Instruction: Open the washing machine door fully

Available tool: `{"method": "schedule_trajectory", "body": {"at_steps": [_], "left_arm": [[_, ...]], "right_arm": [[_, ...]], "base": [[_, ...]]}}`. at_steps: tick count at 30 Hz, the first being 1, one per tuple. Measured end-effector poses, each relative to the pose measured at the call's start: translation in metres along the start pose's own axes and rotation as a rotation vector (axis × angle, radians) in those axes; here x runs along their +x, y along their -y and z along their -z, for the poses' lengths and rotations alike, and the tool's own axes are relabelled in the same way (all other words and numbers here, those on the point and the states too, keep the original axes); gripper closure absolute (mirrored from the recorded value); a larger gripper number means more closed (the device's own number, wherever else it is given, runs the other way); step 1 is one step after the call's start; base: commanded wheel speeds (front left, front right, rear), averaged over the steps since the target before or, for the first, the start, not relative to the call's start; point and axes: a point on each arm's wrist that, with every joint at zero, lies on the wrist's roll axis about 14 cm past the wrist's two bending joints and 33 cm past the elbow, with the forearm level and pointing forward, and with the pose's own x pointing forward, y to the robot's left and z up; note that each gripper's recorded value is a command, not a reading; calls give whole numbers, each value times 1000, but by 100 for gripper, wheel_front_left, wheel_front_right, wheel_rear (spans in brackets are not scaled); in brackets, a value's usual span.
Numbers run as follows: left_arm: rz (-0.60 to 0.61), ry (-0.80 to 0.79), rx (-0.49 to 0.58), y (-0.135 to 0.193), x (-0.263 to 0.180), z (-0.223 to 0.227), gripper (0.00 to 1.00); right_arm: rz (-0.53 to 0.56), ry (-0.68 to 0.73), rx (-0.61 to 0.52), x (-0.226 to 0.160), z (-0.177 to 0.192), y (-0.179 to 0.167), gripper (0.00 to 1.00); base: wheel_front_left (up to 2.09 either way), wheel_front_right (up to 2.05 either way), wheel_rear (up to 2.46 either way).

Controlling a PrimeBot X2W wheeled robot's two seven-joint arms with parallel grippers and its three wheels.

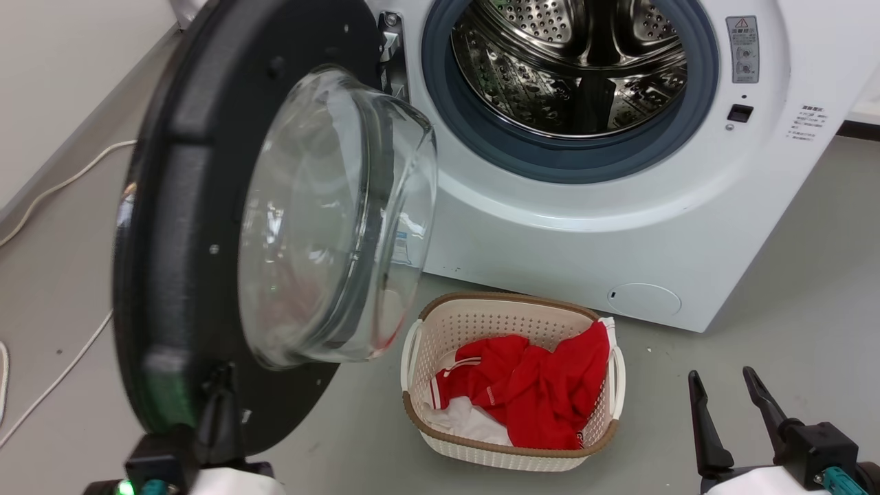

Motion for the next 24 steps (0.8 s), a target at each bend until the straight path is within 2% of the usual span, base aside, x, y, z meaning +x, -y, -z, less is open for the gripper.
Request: {"method": "schedule_trajectory", "body": {"at_steps": [6,19,24], "left_arm": [[-71,-4,-11,-33,18,4,100],[-140,-19,-2,-77,70,7,100],[-199,-6,-3,-99,87,2,100]], "right_arm": [[21,-2,3,-2,0,6,0],[114,-14,5,-10,5,37,0],[142,-16,8,-12,7,46,0]], "base": [[0,0,0],[0,0,0],[0,0,0]]}}
